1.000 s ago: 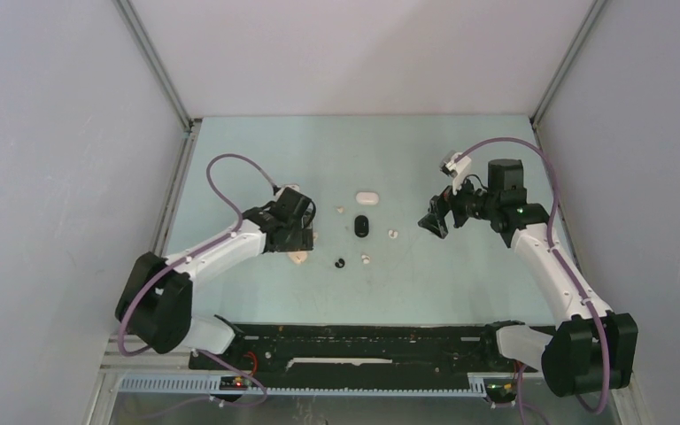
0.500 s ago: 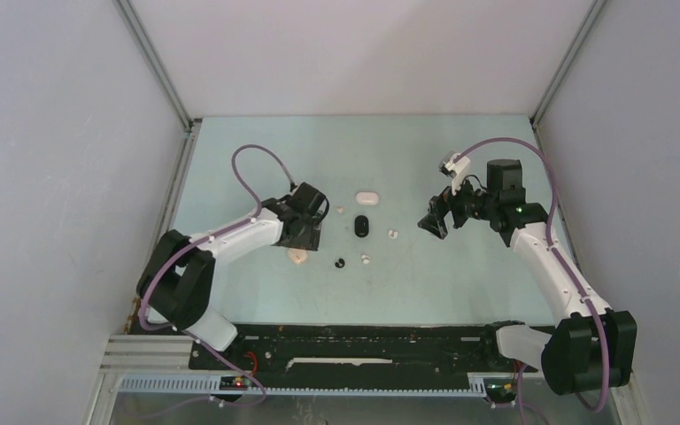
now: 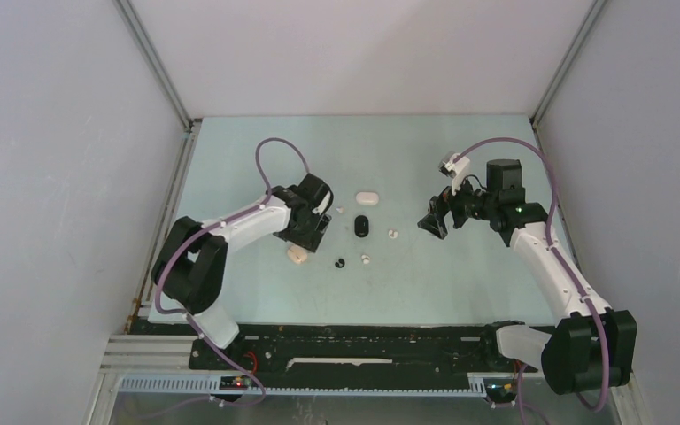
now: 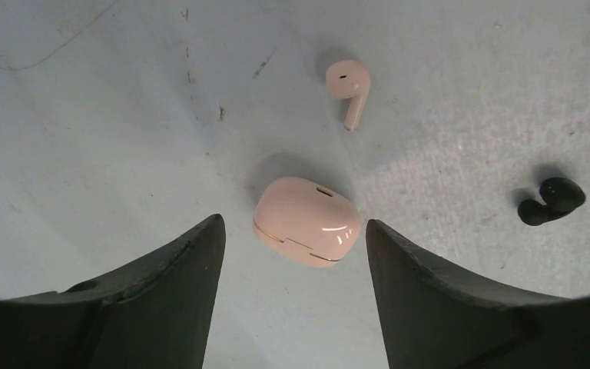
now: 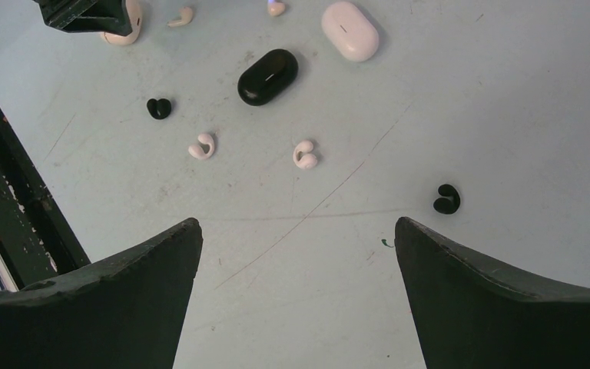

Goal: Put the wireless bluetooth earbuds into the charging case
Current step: Pick up the charging case at the center of the board.

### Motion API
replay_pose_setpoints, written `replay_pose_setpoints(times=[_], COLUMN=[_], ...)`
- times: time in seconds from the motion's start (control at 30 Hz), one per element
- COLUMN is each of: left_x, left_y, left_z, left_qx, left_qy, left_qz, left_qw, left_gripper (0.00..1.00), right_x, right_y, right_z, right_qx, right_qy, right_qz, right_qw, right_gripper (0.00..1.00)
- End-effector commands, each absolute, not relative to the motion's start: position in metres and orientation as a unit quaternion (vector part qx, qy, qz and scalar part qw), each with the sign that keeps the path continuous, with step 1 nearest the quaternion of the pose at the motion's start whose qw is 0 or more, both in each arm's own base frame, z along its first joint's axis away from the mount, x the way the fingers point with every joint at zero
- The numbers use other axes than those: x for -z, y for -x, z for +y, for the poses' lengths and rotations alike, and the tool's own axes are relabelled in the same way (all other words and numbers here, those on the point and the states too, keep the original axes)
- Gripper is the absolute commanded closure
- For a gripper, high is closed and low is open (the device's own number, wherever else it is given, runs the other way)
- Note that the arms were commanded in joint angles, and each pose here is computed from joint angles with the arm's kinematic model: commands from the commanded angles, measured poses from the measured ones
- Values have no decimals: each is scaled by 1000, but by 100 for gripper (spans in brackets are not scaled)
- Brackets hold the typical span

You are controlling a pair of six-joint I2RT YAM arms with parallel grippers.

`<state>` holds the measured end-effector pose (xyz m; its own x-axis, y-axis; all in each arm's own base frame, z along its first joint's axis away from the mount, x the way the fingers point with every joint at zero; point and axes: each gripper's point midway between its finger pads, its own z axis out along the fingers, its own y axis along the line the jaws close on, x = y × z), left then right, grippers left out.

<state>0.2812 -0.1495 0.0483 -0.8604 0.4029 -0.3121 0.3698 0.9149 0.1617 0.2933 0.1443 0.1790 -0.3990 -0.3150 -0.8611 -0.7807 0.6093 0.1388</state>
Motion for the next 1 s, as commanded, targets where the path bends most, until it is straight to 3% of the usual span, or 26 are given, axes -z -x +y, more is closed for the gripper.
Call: replay_pose_setpoints(times=[0.0, 0.47, 0.83, 0.97], left_x=[-38, -16, -26, -28], left_y=[-275, -255, -211, -212], left_z=[-145, -148, -200, -199], left_qx=[-32, -17, 80, 52], left_qy=[-217, -225, -238, -248], left_qz=[965, 970, 966, 965], left_qw=[146, 93, 60, 64], left_gripper=[27, 33, 30, 30], right_x=[-190, -188, -185, -184], right_y=[-300, -300, -301, -301], right_z=[148, 148, 147, 147], right_qx=[-273, -273, -273, -273], right_qy=[359, 359, 358, 357], right_qz=[779, 780, 782, 784], right_qw=[436, 434, 431, 428], right_gripper=[2, 2, 2, 1])
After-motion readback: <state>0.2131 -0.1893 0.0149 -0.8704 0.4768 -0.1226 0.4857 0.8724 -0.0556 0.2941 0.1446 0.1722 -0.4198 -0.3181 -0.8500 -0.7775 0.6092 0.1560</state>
